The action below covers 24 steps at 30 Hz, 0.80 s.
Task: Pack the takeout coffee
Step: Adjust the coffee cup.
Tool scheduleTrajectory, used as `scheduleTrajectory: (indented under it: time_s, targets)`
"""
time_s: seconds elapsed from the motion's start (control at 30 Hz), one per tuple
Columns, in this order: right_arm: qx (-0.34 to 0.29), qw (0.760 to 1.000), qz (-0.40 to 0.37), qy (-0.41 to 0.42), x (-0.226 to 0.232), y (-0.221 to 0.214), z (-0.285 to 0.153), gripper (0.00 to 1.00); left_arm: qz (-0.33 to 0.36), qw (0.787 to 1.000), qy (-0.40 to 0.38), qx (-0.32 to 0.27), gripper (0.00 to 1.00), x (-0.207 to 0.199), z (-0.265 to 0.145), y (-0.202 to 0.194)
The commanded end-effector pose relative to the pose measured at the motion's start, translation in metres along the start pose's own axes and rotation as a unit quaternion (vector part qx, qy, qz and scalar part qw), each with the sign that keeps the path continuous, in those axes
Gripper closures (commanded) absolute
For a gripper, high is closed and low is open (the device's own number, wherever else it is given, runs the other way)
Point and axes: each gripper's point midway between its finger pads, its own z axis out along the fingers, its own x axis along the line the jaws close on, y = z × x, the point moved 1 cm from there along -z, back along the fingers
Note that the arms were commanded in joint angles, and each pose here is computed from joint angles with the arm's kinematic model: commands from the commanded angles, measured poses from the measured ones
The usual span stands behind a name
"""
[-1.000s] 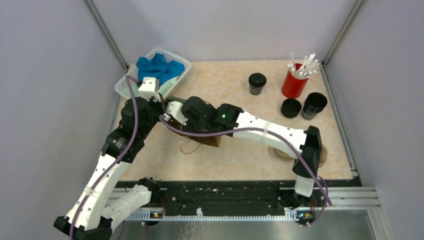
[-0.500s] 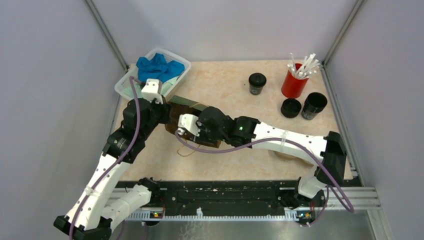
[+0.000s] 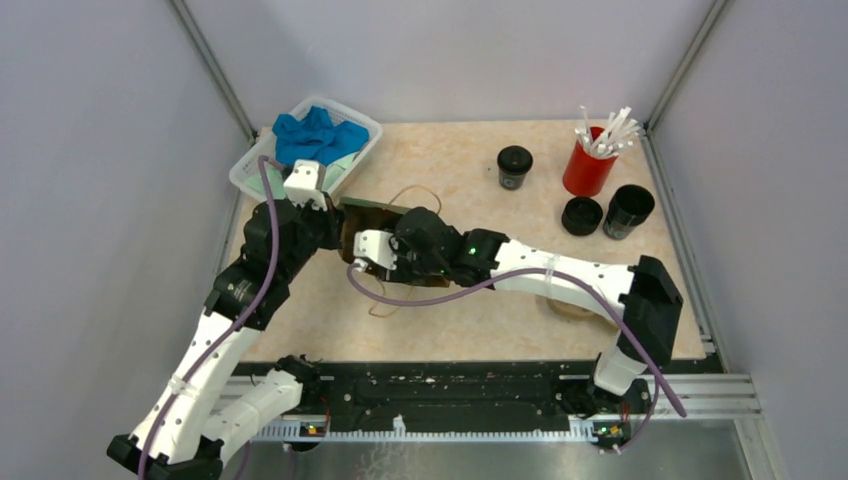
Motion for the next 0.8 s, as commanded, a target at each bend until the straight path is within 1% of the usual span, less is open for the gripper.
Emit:
scheduleTrajectory:
  time_s: [0.0,0.13,0.2,0.3,0.4,0.47,0.57,0.77]
  targets:
    - [-0.039,0.999,-0.034,-0.009,-0.013,0.023,0.015,0.51,0.001,0.999,-0.031,-0.034,1.00,-0.011,0.000,0.016]
    - [-0.042,0.998,-0.046,-0.013,-0.020,0.022,0.024,0.48,0.003,0.999,-0.030,-0.034,1.00,-0.011,0.000,0.015]
    - [-0.041,0.998,-0.048,-0.016,-0.023,0.019,0.027,0.44,0.005,0.999,-0.031,-0.033,1.00,-0.011,0.000,0.015]
    - [-0.039,0.998,-0.052,-0.023,-0.026,0.010,0.034,0.36,0.005,0.999,-0.036,-0.031,1.00,-0.012,0.000,0.013]
    - [-0.043,0.997,-0.051,-0.038,-0.033,0.004,0.040,0.25,0.004,0.999,-0.042,-0.028,1.00,-0.014,0.001,0.012]
    - [-0.048,0.996,-0.051,-0.046,-0.037,0.001,0.044,0.20,0.003,0.999,-0.048,-0.026,1.00,-0.016,0.002,0.011]
    - [-0.046,0.996,-0.058,-0.045,-0.039,-0.003,0.055,0.16,0.001,0.998,-0.063,-0.022,1.00,-0.022,0.003,0.009]
    - [-0.046,0.996,-0.071,-0.023,-0.031,-0.010,0.074,0.14,0.002,0.998,-0.063,-0.018,1.00,-0.022,0.004,0.007]
